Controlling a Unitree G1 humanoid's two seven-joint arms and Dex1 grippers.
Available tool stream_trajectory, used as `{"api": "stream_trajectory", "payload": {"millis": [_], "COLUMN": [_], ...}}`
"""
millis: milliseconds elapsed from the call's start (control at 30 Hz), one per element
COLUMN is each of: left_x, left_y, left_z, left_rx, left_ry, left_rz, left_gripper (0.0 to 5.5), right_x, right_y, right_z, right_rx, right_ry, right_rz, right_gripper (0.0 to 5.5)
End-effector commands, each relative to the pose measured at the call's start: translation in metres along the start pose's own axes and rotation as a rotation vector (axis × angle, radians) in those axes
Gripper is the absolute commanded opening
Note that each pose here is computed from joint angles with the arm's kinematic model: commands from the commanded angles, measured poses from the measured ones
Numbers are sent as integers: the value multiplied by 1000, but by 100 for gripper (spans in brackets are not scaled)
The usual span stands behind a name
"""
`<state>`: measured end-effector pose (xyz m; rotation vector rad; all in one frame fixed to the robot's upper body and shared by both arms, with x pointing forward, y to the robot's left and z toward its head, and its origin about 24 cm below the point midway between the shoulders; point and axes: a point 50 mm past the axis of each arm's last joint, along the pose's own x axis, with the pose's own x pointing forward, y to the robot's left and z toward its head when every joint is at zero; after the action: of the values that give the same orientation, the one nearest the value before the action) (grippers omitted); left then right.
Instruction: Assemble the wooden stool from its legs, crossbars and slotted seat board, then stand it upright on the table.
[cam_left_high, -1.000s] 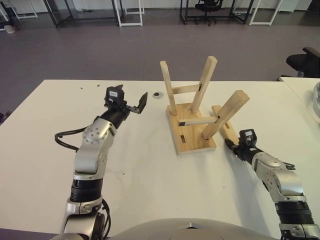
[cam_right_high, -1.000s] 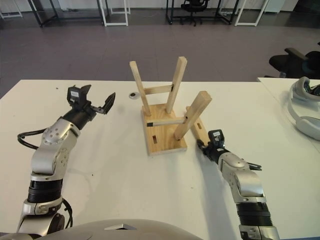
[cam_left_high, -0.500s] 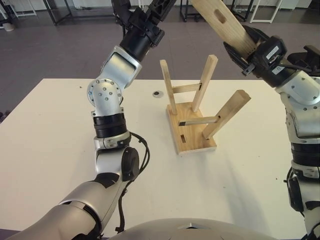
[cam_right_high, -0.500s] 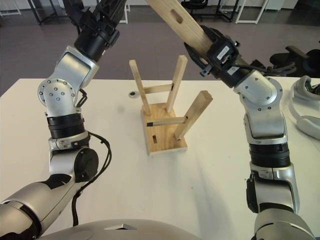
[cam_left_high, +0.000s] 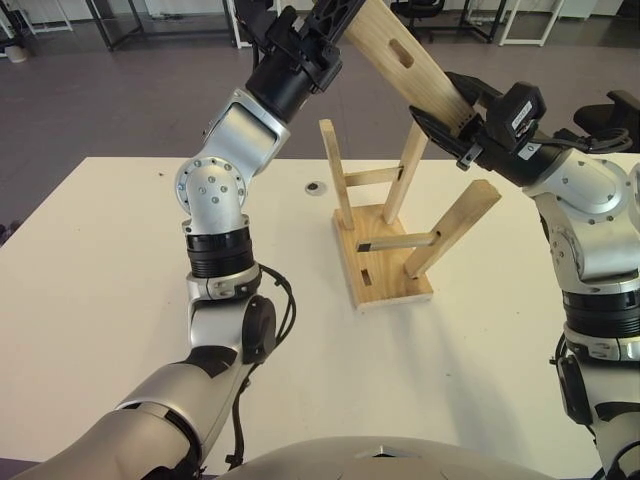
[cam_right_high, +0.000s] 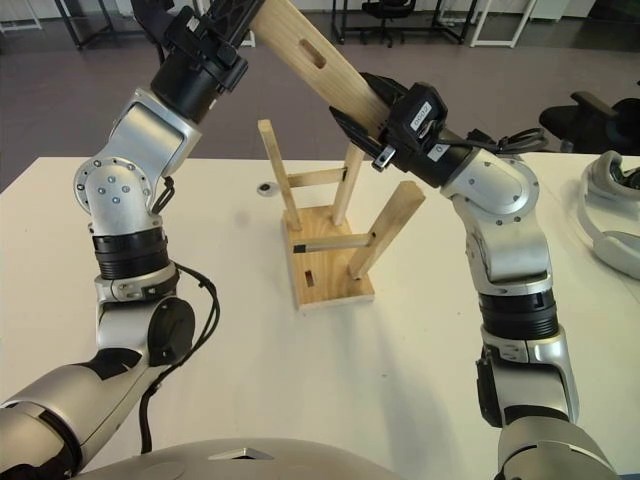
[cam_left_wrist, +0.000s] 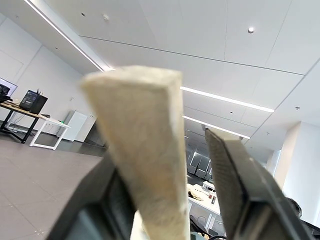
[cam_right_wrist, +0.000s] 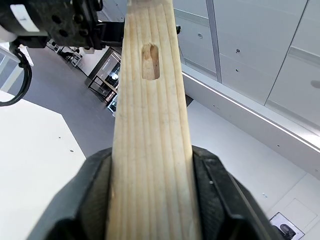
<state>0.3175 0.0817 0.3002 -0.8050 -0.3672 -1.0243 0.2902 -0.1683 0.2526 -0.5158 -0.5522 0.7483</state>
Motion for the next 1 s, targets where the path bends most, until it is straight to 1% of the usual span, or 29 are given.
{"api": "stream_trajectory", "payload": {"millis": [33, 100, 200, 233, 300, 367, 433, 467, 500, 533, 600, 667, 733, 767, 833, 933, 1000], "left_x": [-2, -2, -3, -4, -8, -19, -38, -53, -72, -93, -130, -151, -159, -161, -166, -181, -187], "left_y": [0, 0, -1, -1, 0, 6, 10, 13, 16, 19, 24, 26, 23, 21, 23, 31, 30], "left_z": [-1, -1, -1, 0, 8, 25, 41, 47, 48, 46, 31, 20, 2, -9, -25, -48, -62], "left_rx": [-5, -5, 0, 12, 56, 111, 165, 194, 224, 238, 252, 250, 242, 237, 163, 59, 25], "left_ry": [1, -4, -9, -13, -37, -68, -63, -33, 19, 78, 194, 211, 205, 215, 176, 126, 121], "left_rz": [3, 2, -2, -2, 15, 51, 80, 102, 138, 184, 303, 411, 477, 497, 588, 780, 853], "left_gripper": [152, 110, 102, 102, 102, 102, 102, 102, 102, 102, 102, 102, 102, 102, 102, 102, 102], "right_x": [0, 0, 0, 0, 0, -1, -5, -11, -18, -29, -53, -72, -84, -87, -85, -78, -75], "right_y": [3, 4, 5, 4, 3, 2, -5, -13, -22, -30, -35, -20, 11, 26, 53, 76, 87], "right_z": [5, 6, 6, 6, 6, 7, 9, 9, 3, -9, -40, -76, -111, -123, -134, -135, -132], "right_rx": [21, 25, 35, 44, 55, 61, 85, 104, 127, 148, 299, 409, 474, 505, 562, 622, 645], "right_ry": [-20, -22, -25, -21, -10, -11, -26, -22, 15, 81, 175, 305, 461, 499, 496, 447, 426], "right_rz": [17, 20, 21, 12, 2, -10, -70, -122, -180, -234, -338, -367, -346, -332, -282, -220, -185], "right_gripper": [206, 206, 206, 245, 270, 310, 313, 313, 313, 313, 313, 313, 313, 313, 313, 313, 313]}}
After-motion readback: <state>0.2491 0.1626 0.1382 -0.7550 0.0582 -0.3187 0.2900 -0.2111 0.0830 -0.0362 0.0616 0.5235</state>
